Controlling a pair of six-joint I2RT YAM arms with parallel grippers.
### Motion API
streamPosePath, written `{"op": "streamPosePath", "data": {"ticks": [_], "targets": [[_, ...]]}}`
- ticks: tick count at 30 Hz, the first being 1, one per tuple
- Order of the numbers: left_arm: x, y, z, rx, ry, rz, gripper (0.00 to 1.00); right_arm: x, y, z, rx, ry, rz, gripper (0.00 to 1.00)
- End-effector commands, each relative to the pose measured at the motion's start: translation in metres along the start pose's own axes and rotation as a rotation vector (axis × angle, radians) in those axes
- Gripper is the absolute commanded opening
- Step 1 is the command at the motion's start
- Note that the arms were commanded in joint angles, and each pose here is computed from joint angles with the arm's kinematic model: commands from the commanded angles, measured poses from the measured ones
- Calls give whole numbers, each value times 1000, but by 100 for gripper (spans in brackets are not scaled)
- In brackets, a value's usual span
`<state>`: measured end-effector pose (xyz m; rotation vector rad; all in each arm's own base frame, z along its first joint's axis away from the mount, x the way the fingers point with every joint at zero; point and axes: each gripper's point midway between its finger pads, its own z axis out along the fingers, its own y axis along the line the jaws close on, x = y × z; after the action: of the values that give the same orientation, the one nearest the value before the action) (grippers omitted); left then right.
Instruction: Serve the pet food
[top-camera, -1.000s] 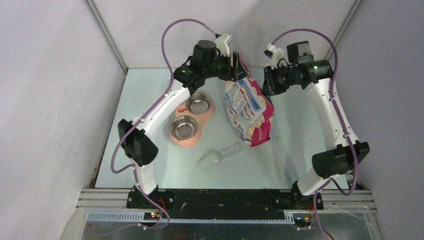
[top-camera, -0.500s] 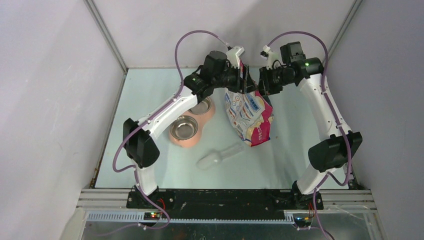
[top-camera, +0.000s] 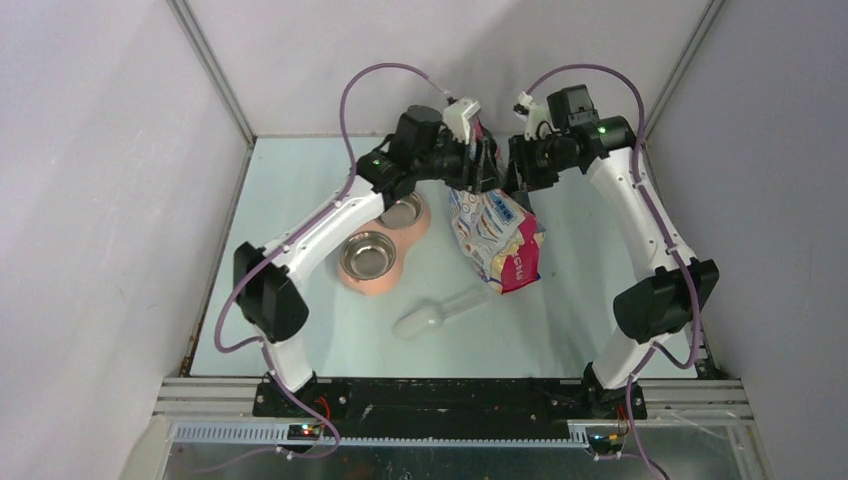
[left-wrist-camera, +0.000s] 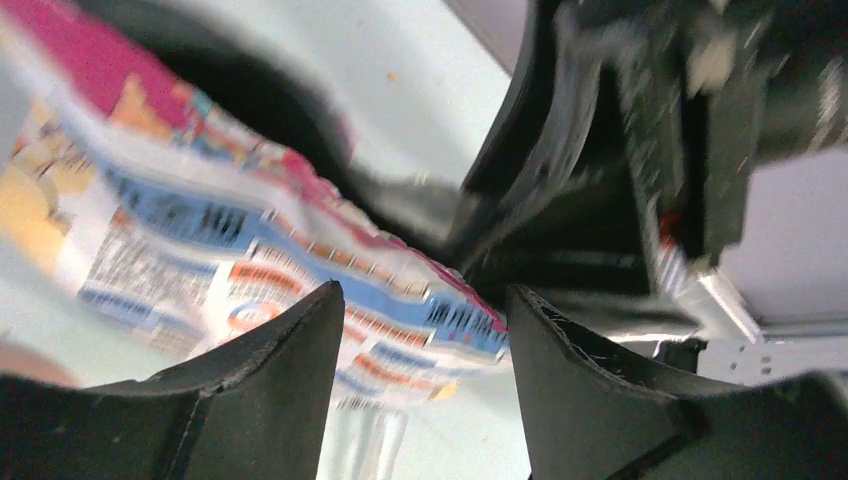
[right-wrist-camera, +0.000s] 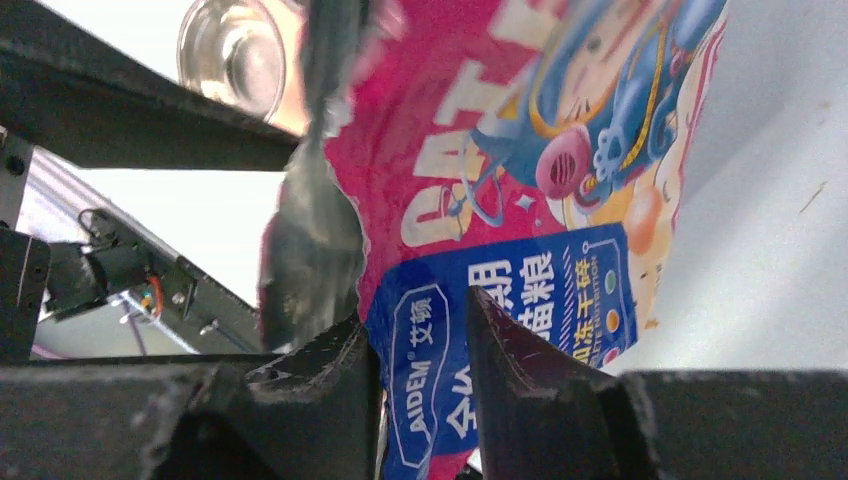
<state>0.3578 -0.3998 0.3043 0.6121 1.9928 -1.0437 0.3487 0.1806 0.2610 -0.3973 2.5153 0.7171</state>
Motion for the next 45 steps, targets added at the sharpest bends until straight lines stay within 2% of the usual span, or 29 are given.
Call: {"op": "streamPosePath", "data": {"ticks": [1, 4, 10, 12, 14, 18, 20, 24, 28, 35, 37, 40, 45], "targets": [[-4, 22, -56, -72, -20, 90, 67, -48, -5, -1, 113, -129, -105, 37], [12, 35, -68, -107, 5, 131, 67, -68, -11, 13, 143, -147, -124, 37], [11, 27, -81, -74, -4, 267, 68, -102, -14, 48, 173, -174, -174, 38], [0, 19, -84, -45, -40, 381, 68, -110, -13, 52, 179, -188, -181, 37], [-11, 9, -87, -25, -82, 573, 70, -112, -10, 49, 177, -198, -188, 36], [-28, 4, -86, -56, -146, 1084, 75, -104, -7, 32, 178, -200, -200, 38], [-37, 4, -83, -76, -181, 1213, 78, -95, -7, 24, 160, -186, -191, 40], [-48, -1, -72, -52, -218, 1376, 81, -75, 3, -2, 109, -174, -182, 41], [-47, -12, -60, 30, -238, 1467, 85, -46, 6, -16, 79, -134, -176, 40], [-36, -27, -28, 176, -231, 1536, 89, -21, 12, -21, 17, -108, -159, 10], [-37, -26, -16, 176, -225, 1545, 89, -21, 15, -23, 6, -111, -158, 5], [-46, -27, -5, 169, -231, 1561, 88, -20, 19, -25, -12, -116, -157, 3], [-32, -17, 9, 206, -166, 1619, 83, -21, 18, -25, -24, -116, -130, 1]]}}
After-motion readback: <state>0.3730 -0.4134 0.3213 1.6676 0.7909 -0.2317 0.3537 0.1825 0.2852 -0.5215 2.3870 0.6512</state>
